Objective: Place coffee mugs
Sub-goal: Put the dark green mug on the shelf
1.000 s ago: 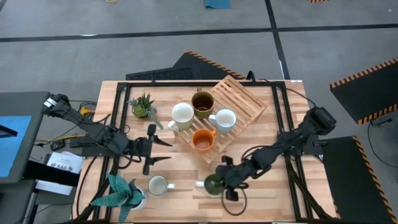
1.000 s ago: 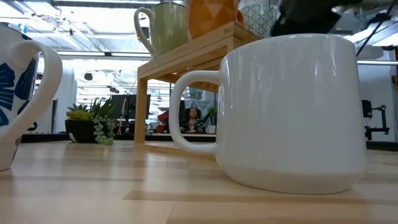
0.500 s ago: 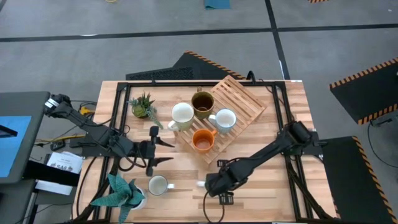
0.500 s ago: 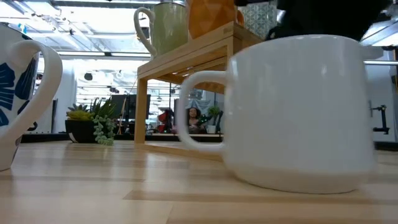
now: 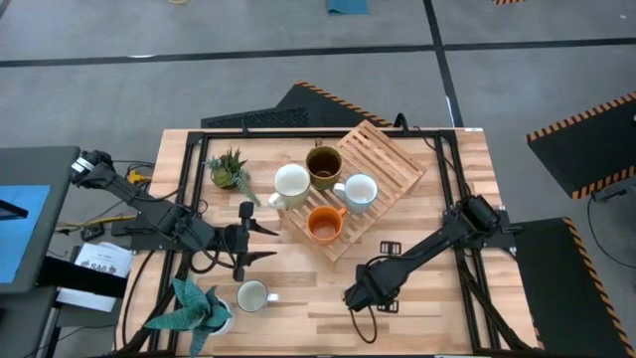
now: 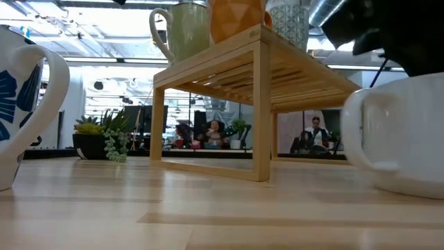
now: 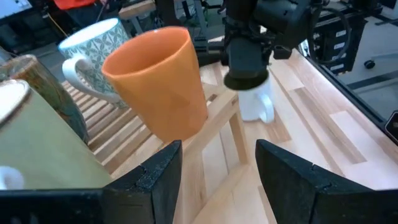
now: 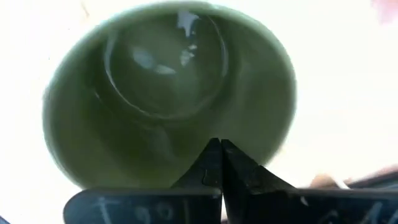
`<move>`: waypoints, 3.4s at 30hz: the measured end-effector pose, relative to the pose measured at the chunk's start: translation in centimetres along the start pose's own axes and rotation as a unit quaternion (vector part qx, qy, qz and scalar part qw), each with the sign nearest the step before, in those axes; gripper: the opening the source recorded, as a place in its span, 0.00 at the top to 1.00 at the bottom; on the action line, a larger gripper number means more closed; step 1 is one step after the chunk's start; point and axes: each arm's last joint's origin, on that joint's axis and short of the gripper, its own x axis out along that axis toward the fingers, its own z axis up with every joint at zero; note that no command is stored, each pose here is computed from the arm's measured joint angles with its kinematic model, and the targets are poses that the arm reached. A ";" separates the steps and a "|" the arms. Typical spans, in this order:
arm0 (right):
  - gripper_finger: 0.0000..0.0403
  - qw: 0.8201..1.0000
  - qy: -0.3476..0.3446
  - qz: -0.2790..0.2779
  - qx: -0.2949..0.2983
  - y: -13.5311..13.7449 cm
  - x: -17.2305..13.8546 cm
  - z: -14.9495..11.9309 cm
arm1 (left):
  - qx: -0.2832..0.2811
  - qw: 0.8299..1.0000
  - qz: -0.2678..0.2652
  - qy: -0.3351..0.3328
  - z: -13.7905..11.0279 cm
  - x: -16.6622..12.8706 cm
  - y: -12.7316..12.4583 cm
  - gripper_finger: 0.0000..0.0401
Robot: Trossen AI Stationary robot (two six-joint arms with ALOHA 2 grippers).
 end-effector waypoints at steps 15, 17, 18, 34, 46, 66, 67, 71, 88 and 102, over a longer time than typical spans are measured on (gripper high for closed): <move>0.95 0.994 0.008 -0.020 0.106 -3.2 2.7 -6.5 | -0.006 1.000 -0.001 0.012 -0.3 0.0 0.0 0.53; 0.95 0.992 -0.001 -0.016 0.129 -3.9 2.4 -7.8 | -0.007 1.000 -0.001 0.012 -0.3 0.0 0.0 0.53; 0.95 0.990 -0.008 -0.013 0.141 -4.2 2.4 -8.5 | -0.007 1.000 -0.001 0.012 -0.3 0.0 0.0 0.53; 0.85 0.946 -0.160 0.058 0.278 -8.3 -0.9 -12.2 | -0.009 1.000 0.000 0.012 -0.3 0.0 0.0 0.53; 0.57 0.953 -0.122 0.057 0.270 -9.5 0.7 -11.1 | -0.008 1.000 -0.019 0.016 -0.4 0.0 -0.1 0.53; 0.49 0.965 -0.081 0.073 0.238 -8.6 5.4 -11.4 | -0.008 1.000 -0.018 0.017 -0.4 0.0 -0.1 0.53; 0.53 0.966 -0.079 0.078 0.233 -8.6 5.5 -11.4 | -0.008 1.000 -0.018 0.017 -0.4 0.0 -0.1 0.53; 0.74 0.972 -0.077 0.087 0.206 -8.5 5.5 -11.3 | -0.008 1.000 -0.018 0.017 -0.4 0.0 -0.1 0.53; 0.90 0.896 -0.281 0.294 0.180 -10.7 -7.8 -13.0 | -0.008 1.000 -0.018 0.017 -0.4 0.0 -0.1 0.53; 0.90 0.733 -0.603 0.059 0.310 -22.2 -21.9 -13.8 | -0.003 1.000 -0.018 0.015 -0.3 0.0 -0.1 0.53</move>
